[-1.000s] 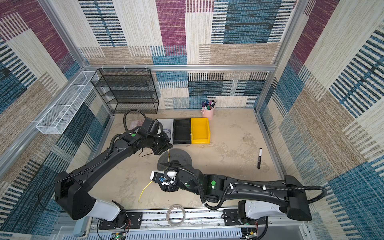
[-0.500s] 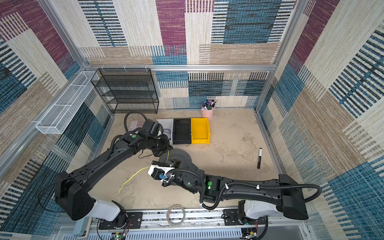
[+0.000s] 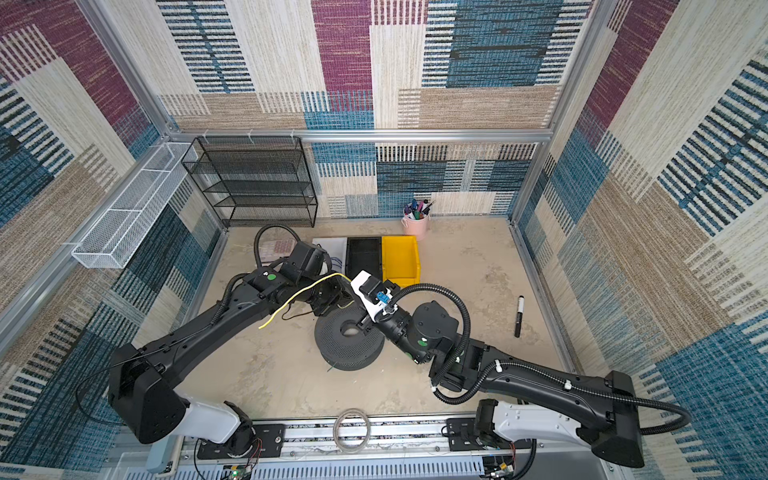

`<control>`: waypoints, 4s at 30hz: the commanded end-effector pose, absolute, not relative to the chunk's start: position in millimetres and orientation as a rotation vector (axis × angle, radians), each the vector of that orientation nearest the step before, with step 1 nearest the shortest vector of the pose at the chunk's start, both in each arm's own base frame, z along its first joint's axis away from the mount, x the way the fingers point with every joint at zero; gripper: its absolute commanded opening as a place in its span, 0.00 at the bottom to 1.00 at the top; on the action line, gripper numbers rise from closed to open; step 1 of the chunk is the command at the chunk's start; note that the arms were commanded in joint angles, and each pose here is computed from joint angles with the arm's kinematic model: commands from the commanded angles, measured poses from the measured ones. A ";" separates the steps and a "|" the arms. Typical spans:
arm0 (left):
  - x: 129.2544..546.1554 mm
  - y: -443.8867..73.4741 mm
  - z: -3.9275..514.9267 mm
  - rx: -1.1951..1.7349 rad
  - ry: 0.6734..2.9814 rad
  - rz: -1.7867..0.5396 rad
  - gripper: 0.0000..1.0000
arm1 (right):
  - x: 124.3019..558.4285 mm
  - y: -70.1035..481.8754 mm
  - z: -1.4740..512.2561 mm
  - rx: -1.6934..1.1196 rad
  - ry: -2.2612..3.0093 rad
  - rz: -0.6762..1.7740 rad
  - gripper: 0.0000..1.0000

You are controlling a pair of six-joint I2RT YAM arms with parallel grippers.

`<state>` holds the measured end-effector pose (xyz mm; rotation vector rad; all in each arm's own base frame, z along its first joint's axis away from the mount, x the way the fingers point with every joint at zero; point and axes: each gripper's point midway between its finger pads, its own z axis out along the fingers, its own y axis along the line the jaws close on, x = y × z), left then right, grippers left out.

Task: Wrap the cables
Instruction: 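Carry the cable with the right gripper over the spool toward the bins, then pull the cable with the right gripper farther from the robot, past the bins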

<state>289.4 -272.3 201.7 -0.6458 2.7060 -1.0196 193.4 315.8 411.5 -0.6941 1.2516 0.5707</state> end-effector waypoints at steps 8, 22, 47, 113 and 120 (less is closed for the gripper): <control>281.5 -263.0 184.7 -0.577 2.723 -0.773 0.00 | 202.5 292.7 473.7 -0.469 1.209 0.688 0.05; 282.8 -233.6 194.7 -0.549 2.661 -0.519 0.00 | 196.2 267.4 494.5 -0.327 1.235 0.835 0.14; 260.9 -221.9 209.4 -0.280 2.653 -0.280 0.00 | 201.6 263.0 513.2 -0.361 1.206 0.765 0.20; 295.9 -148.1 221.2 -0.893 1.990 -0.512 0.05 | 345.5 20.7 367.2 0.259 1.657 0.914 0.00; 291.1 -156.5 210.0 -0.799 2.092 -0.465 0.00 | 357.5 6.9 285.2 0.327 1.827 0.859 0.00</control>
